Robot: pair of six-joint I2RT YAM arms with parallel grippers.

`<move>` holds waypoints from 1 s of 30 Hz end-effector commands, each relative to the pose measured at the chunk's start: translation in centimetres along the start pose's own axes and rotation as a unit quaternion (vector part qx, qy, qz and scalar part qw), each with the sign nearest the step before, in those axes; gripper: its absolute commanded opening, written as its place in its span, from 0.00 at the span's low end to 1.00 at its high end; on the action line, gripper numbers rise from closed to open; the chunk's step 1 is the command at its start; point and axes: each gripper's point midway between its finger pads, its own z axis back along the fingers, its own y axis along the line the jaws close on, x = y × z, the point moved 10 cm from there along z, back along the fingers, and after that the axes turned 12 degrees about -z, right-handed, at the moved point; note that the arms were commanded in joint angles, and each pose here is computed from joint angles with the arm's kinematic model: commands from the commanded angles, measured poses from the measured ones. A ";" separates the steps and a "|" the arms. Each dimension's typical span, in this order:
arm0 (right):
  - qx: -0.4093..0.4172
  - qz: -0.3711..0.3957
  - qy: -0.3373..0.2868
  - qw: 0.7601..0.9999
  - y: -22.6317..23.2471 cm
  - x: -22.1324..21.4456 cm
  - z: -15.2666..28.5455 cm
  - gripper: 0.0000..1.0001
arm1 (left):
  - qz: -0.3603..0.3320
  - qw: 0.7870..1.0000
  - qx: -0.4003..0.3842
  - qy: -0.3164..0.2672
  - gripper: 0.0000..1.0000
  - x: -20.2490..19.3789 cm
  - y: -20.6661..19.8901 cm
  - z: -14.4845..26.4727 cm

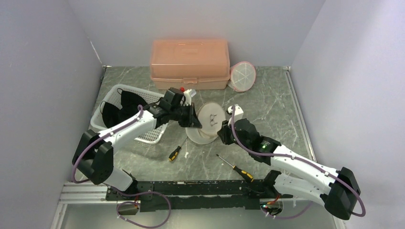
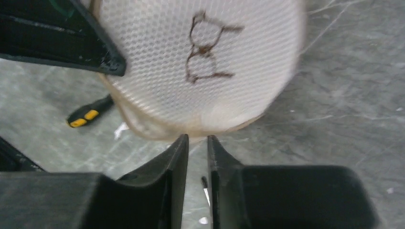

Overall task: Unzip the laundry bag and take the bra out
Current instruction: Unzip the laundry bag at the center of the board.

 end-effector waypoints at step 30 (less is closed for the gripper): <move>0.030 -0.148 -0.041 0.988 -1.0 2.1 -0.3 0.65 | -0.011 0.996 0.066 -0.051 0.68 -1.5 -0.1 4.5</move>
